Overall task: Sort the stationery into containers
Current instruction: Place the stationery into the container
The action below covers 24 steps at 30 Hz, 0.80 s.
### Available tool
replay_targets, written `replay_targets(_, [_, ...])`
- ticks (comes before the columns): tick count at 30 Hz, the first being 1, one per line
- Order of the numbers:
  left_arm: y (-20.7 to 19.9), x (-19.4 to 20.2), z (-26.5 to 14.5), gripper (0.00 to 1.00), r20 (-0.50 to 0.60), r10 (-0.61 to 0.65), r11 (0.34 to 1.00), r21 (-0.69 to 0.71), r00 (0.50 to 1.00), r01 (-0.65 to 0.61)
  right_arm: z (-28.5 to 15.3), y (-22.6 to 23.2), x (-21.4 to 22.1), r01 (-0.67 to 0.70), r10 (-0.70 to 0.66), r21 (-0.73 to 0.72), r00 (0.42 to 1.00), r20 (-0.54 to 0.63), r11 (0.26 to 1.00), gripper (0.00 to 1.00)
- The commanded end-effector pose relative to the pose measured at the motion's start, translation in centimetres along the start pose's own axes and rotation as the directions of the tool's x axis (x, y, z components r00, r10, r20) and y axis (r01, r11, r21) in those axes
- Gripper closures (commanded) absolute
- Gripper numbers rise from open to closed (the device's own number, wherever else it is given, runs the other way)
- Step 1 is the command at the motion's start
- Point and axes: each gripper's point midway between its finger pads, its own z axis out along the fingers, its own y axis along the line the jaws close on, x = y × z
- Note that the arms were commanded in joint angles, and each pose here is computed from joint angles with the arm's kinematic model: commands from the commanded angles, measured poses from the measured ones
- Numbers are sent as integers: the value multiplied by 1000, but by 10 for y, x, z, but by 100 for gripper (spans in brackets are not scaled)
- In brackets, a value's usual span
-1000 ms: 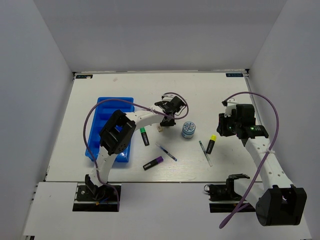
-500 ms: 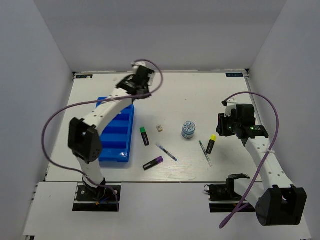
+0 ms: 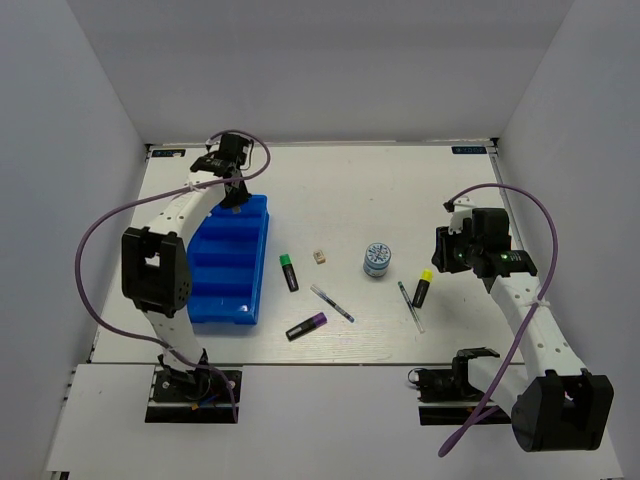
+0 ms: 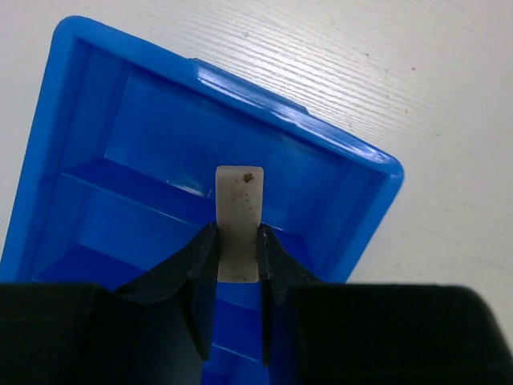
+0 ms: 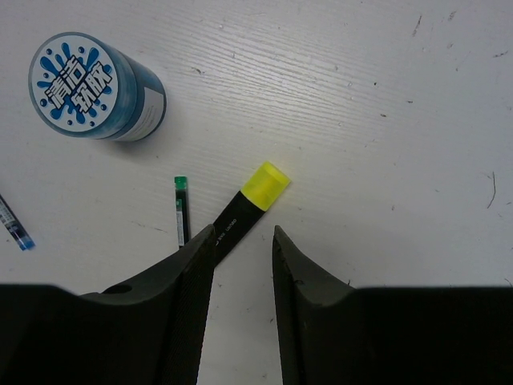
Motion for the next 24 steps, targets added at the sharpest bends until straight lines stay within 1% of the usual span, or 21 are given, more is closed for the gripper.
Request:
replay_targets(1, [5, -5, 4, 88, -14, -24, 1000, 9, 1000, 25, -5, 0, -17, 7, -7, 1, 999, 43, 1000, 62])
replay_targets(5, [13, -1, 17, 88, -40, -44, 999, -10, 998, 43, -4, -1, -17, 6, -6, 2, 999, 38, 1000, 62])
replay_targets(6, [13, -1, 18, 85, -35, -46, 999, -8, 998, 45, -4, -1, -16, 5, -5, 2, 999, 37, 1000, 62])
replay_targets(8, [12, 0, 24, 82, -41, -40, 999, -12, 998, 40, -3, 0, -14, 7, -7, -1, 1000, 29, 1000, 62])
replay_targets(10, [14, -3, 25, 69, -35, -43, 999, -21, 998, 42, -3, -1, -15, 7, -7, 2, 999, 34, 1000, 62])
replay_targets(11, [12, -2, 29, 66, -38, -39, 999, -21, 999, 38, -3, -1, -15, 7, -7, 2, 999, 32, 1000, 62])
replay_targets(14, [10, -9, 30, 59, -26, -42, 999, -25, 999, 41, -3, -2, -16, 3, -3, 4, 999, 33, 1000, 60])
replay_targets(15, [11, -11, 29, 55, -22, -41, 999, -26, 999, 40, -3, -1, -15, 3, -4, 3, 1000, 29, 1000, 60])
replay_targets(16, [12, -11, 29, 44, -26, -37, 999, -33, 999, 36, -2, -2, -13, 2, -2, 4, 1000, 27, 1000, 60])
replay_targets(17, [11, -12, 28, 44, -24, -35, 999, -31, 999, 34, -2, -1, -14, 4, -4, 1, 1000, 27, 1000, 60])
replay_targets(19, [12, -14, 23, 41, -17, -33, 999, -27, 999, 33, -3, -2, -14, 5, -5, 2, 1000, 28, 1000, 59])
replay_targets(20, [13, -7, 23, 41, -28, -23, 999, -26, 999, 23, -2, -1, -13, 7, -7, 0, 1000, 27, 1000, 59])
replay_targets(22, [8, -16, 7, 46, 21, -27, 999, 25, 999, 26, -3, -2, -13, 5, -5, 2, 1000, 27, 1000, 59])
replay_targets(23, [2, -18, -10, 61, 55, -13, 998, 55, 998, 10, -4, 0, -15, 10, -10, -3, 999, 33, 1000, 59])
replay_targets(24, [2, -12, -13, 77, 50, -3, 998, 60, 999, 0, -3, 0, -14, 10, -10, -4, 1000, 30, 1000, 59])
